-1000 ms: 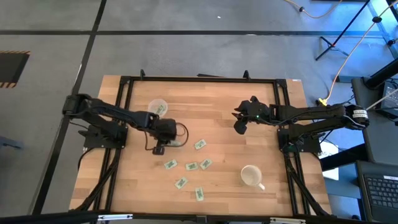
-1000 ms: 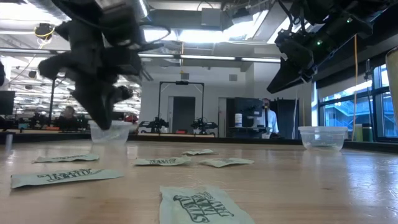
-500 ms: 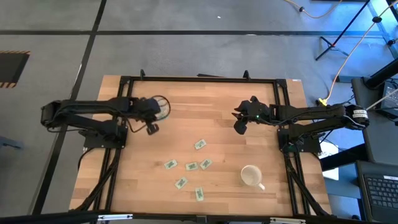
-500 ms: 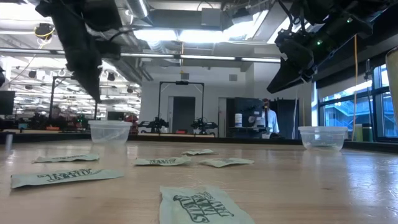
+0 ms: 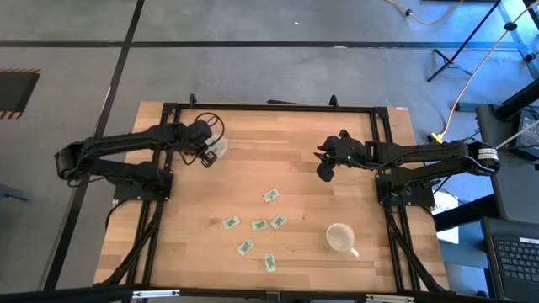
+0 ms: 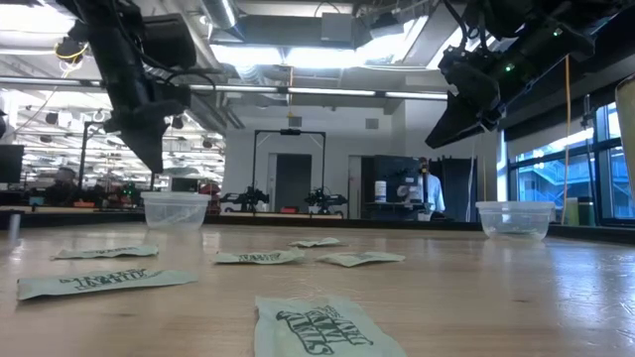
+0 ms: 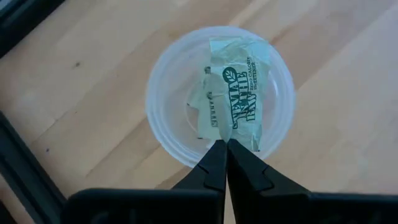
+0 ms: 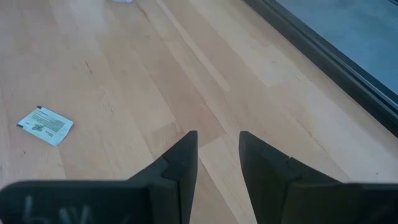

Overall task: Pick and place Stevia / Truvia into bins
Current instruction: Put the stevia packet into the left transparent container

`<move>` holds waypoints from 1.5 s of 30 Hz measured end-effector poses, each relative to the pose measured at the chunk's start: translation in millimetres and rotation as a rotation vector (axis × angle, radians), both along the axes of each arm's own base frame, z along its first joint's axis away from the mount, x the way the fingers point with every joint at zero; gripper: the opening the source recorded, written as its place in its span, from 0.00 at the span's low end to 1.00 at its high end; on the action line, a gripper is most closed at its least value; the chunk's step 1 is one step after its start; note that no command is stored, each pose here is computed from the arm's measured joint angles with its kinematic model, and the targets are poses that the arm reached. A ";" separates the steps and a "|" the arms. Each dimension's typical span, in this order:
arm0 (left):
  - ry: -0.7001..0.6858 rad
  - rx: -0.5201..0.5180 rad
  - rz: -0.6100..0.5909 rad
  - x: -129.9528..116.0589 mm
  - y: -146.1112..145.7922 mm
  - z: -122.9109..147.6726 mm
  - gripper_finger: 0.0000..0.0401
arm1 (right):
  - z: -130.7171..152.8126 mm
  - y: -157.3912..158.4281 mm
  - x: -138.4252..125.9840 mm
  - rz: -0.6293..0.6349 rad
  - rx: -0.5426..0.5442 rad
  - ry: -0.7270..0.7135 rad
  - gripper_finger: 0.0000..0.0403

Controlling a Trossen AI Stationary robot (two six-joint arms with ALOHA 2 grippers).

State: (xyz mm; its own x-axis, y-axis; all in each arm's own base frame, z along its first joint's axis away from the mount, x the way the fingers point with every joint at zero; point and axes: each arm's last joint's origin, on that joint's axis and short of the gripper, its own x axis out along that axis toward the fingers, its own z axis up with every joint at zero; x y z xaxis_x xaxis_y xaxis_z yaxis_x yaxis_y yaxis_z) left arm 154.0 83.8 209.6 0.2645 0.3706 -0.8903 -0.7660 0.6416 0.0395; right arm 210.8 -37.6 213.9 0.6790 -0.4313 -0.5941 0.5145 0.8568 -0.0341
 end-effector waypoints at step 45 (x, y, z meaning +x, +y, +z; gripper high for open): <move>-0.283 -0.169 -0.541 53.3 -20.0 22.8 0.29 | -1.0 0.0 -0.8 -0.001 0.002 0.013 0.30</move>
